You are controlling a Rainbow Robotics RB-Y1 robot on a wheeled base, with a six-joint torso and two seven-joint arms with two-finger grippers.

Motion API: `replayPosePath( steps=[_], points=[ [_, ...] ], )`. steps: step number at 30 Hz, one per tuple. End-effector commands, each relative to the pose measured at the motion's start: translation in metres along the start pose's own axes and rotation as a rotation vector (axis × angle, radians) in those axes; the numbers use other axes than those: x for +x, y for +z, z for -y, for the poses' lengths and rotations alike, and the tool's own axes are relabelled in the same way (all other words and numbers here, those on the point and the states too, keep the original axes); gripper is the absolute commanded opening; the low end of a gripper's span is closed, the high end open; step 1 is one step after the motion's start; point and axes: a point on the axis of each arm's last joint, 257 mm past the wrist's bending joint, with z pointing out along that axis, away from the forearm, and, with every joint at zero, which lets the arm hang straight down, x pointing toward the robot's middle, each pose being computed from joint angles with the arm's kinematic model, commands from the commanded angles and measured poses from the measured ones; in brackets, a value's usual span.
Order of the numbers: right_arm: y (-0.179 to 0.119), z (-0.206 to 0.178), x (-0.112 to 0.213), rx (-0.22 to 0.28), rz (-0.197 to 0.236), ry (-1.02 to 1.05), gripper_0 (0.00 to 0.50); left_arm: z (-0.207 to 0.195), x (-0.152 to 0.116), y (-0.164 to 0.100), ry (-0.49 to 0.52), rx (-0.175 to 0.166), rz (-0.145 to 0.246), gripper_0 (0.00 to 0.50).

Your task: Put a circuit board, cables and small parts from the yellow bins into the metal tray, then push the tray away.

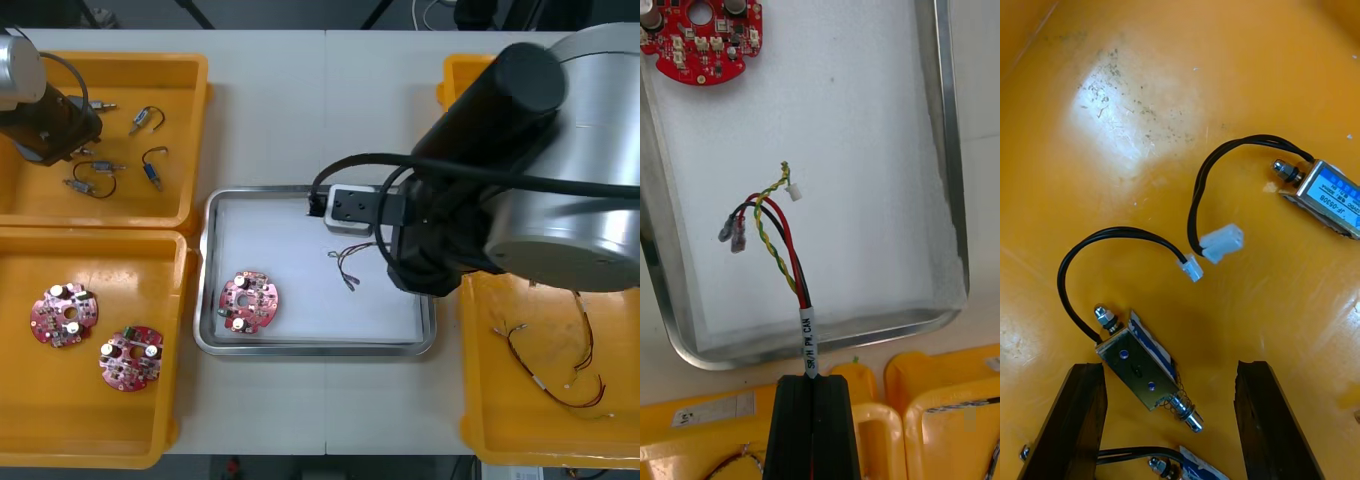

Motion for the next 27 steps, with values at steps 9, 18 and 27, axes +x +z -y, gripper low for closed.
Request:
replayPosePath(
  steps=[9, 18, 27],
  points=[
    [0.059, -0.030, -0.031, 0.012, -0.048, -0.151, 0.000, 0.003, 0.000, 0.008, 0.090, -0.005, 0.043, 0.500],
    [0.112, -0.050, -0.035, -0.045, -0.037, -0.178, 0.000, -0.010, 0.007, 0.018, 0.097, -0.018, 0.038, 0.500],
    [0.134, -0.051, -0.031, -0.052, -0.036, -0.179, 0.000, -0.013, 0.007, 0.018, 0.109, -0.024, 0.039, 0.000]
  ],
)
